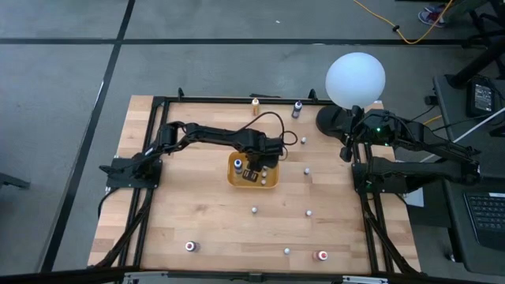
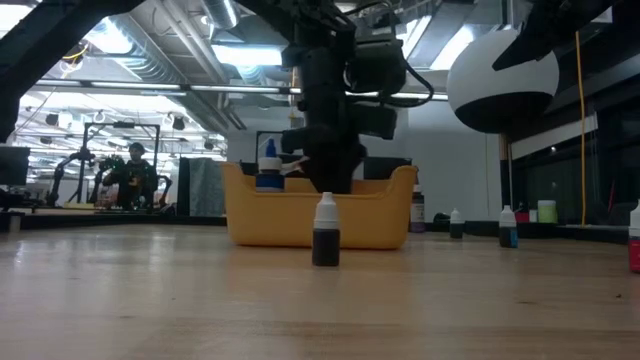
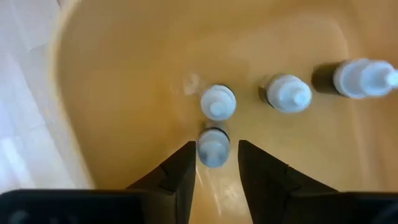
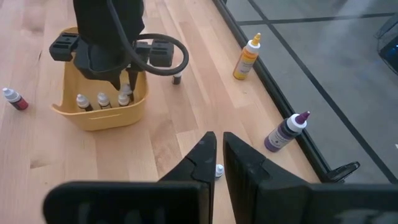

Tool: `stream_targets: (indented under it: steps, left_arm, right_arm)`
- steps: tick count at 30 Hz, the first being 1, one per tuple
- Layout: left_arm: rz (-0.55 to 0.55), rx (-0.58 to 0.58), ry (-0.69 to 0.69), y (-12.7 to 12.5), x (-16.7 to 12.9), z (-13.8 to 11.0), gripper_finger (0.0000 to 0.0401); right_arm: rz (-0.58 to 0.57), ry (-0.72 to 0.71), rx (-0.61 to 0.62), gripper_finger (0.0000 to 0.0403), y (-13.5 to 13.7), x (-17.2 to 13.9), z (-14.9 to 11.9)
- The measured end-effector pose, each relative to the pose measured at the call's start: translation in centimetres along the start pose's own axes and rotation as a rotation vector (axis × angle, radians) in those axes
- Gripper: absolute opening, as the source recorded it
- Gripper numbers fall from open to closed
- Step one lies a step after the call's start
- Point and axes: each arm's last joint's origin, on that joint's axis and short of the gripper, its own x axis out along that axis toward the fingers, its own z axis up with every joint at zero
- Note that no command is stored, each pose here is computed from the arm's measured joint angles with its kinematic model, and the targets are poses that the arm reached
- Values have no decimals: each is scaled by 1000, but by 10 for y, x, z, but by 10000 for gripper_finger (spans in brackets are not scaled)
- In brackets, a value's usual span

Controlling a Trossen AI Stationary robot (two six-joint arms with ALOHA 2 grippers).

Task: Pick & Place food coloring
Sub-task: Put the black food coloring bottle into the yellow bin

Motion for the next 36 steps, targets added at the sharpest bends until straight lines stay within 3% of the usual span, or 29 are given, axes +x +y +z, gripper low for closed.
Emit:
stream_targets:
  steps: [8,14,18,21,28,36]
  left_arm:
    - [4,-15,7,4,-28,8,140]
    - [27,-13,-6,12,-78,17,137]
    - [58,-36,-7,24,-113,14,133]
    - [16,-64,1,34,-131,5,131]
    - [-20,-148,26,67,-144,-24,124]
    - [47,-400,-42,105,-146,-42,113]
  right_arm:
    - [0,0,0,34,0,0,0]
    - [0,0,0,34,0,0,0]
    - [0,0,0,34,0,0,0]
    - [0,0,0,34,0,0,0]
    - [0,0,22,34,0,0,0]
    - [0,0,23,34,0,0,0]
